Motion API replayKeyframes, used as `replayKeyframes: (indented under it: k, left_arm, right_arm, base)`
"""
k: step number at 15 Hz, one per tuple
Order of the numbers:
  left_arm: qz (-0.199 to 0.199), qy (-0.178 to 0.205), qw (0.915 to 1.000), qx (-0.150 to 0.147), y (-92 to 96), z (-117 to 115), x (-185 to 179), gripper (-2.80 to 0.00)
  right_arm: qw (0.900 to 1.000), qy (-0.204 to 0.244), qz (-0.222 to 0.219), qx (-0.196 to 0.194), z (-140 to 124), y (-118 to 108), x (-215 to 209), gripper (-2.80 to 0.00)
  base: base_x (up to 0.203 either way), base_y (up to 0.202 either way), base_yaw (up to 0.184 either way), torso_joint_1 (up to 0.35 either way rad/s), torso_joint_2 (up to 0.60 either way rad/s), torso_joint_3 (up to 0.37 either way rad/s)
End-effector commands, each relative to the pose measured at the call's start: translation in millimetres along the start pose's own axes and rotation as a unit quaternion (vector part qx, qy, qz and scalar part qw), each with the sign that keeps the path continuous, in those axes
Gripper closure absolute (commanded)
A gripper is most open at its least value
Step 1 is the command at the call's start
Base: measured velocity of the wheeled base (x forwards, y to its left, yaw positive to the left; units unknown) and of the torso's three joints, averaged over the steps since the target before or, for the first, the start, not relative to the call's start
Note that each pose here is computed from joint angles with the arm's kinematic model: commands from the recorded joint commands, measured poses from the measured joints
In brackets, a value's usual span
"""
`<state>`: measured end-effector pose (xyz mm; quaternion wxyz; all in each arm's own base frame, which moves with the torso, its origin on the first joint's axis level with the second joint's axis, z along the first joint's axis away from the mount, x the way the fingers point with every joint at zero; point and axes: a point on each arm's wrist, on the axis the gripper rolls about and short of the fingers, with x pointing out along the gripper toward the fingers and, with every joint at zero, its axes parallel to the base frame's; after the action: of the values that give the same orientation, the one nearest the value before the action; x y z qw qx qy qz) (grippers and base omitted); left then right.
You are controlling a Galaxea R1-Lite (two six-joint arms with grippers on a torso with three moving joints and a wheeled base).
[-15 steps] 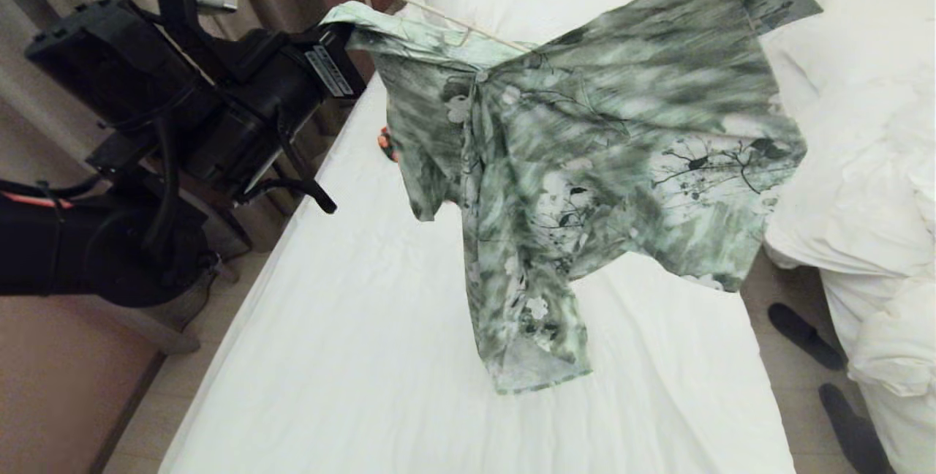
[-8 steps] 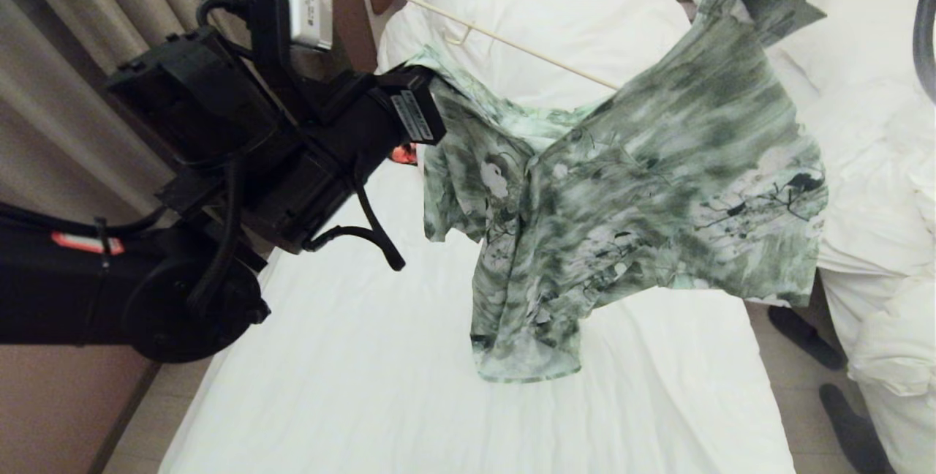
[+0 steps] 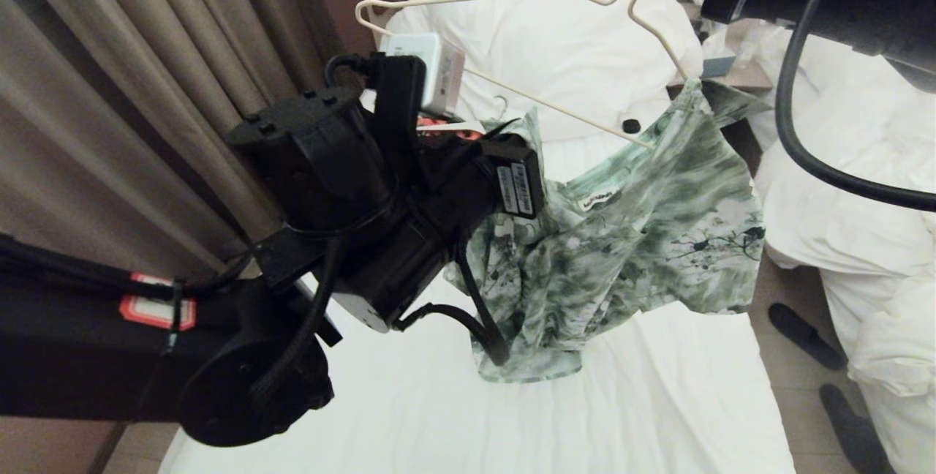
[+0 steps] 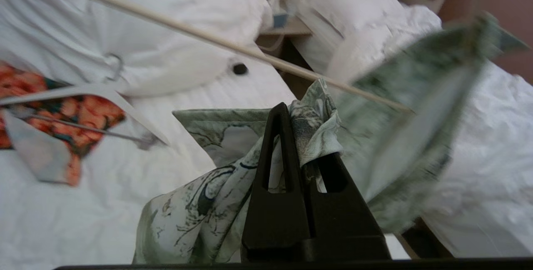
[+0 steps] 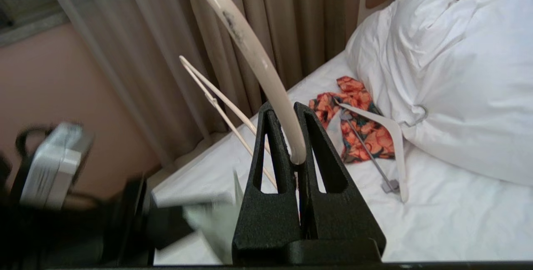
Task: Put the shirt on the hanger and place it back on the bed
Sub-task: Take the clothes hanger out of the clothes
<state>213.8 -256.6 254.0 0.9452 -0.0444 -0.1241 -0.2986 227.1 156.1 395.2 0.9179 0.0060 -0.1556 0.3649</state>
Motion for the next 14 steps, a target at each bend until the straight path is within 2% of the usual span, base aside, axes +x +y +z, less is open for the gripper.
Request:
replayKeyframes:
  k: [1, 4, 6, 9, 12, 13, 14]
  left_arm:
    - [-0.03, 0.024, 0.9993, -0.001, -22.1, -15, -6, 0.0]
    - [-0.07, 0.045, 0.9965, 0.001, -59.1, -23, -29, 0.0]
    - [-0.064, 0.066, 0.9957, 0.012, -66.9, -42, -25, 0.0]
    - [-0.018, 0.084, 0.9959, 0.029, -47.5, -75, 7, 0.0]
    - [0.024, 0.075, 0.9962, 0.037, -16.4, -81, 29, 0.0]
    - [0.032, 0.072, 0.9959, 0.044, -5.6, -80, 33, -2.8]
    - [0.036, 0.065, 0.9961, 0.048, 2.6, -76, 37, -2.8]
  right_arm:
    - [1.0, 0.005, 0.001, 0.001, -11, -1, 10, 0.0]
    - [1.0, 0.002, -0.014, -0.002, -19, 0, 18, 0.0]
    - [1.0, 0.013, -0.007, 0.003, -26, 7, 18, 0.0]
    - [1.0, 0.013, -0.019, 0.004, -25, 10, 14, 0.0]
    - [1.0, 0.014, -0.027, 0.003, -23, 8, 8, 0.0]
    - [0.999, 0.015, -0.033, 0.002, -24, 4, 7, 0.0]
    - [0.999, 0.016, -0.037, 0.0, -24, 1, 7, 0.0]
  base:
    - [0.0, 0.0, 0.0, 0.0, 0.0, 0.0]
    - [0.0, 0.0, 0.0, 0.0, 0.0, 0.0]
    - [0.0, 0.0, 0.0, 0.0, 0.0, 0.0]
    - [0.0, 0.0, 0.0, 0.0, 0.0, 0.0]
    - [0.0, 0.0, 0.0, 0.0, 0.0, 0.0]
    - [0.0, 0.0, 0.0, 0.0, 0.0, 0.0]
    - [0.0, 0.0, 0.0, 0.0, 0.0, 0.0]
